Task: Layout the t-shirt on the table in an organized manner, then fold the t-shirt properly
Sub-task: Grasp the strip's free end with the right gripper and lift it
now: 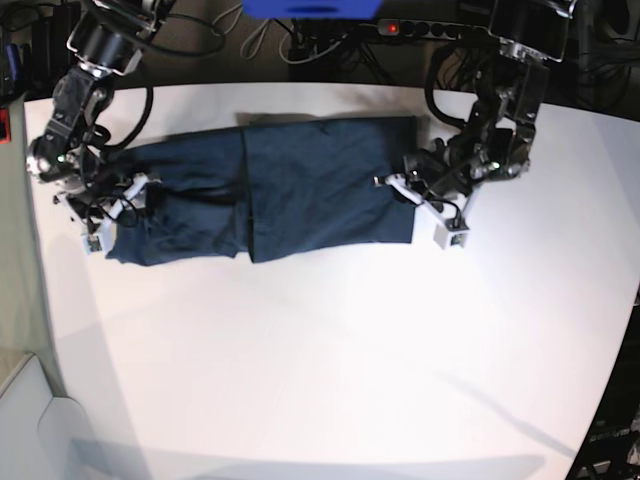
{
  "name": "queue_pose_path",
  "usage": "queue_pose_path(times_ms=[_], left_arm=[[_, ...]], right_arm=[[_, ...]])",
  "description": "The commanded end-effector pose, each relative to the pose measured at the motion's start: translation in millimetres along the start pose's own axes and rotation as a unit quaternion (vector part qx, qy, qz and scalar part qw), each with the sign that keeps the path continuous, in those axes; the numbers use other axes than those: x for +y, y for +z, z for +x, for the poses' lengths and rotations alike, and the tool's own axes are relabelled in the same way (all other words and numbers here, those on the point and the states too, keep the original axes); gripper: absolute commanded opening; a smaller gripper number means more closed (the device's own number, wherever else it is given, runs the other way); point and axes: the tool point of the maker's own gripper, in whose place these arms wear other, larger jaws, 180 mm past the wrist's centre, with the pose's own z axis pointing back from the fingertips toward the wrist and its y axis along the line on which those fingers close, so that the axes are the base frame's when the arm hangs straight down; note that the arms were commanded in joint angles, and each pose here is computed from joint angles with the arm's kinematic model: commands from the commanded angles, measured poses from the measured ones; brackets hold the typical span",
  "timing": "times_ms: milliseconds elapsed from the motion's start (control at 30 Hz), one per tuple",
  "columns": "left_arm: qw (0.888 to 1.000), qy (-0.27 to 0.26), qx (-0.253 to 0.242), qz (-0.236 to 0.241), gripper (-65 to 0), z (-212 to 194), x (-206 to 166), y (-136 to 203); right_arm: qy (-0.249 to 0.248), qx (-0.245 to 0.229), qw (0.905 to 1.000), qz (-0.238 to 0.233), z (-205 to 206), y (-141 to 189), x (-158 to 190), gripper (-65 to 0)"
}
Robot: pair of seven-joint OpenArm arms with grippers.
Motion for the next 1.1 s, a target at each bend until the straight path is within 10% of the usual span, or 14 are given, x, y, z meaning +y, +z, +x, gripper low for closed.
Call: queue_pose_path(times_ms=[0, 200, 1067], left_arm=[[1.000, -0.001, 0.002, 0.015, -64.8, 2.1, 7.8, 1.7], [1.000, 0.008, 0.017, 0.023, -64.8, -6.4, 15.2, -4.2], [1.000, 0.004, -0.006, 0.014, -64.8, 17.3, 7.4, -2.9]], right_arm=[[0.011, 0.118, 0.9929, -0.007, -55.8, -1.7, 2.9, -37.6], [0.012, 0.119, 0.9928, -0.007, -56.1, -1.7, 3.1, -65.0], [0.091, 0.002, 0.9907, -0.100, 60.0, 87.5, 12.2, -65.0]])
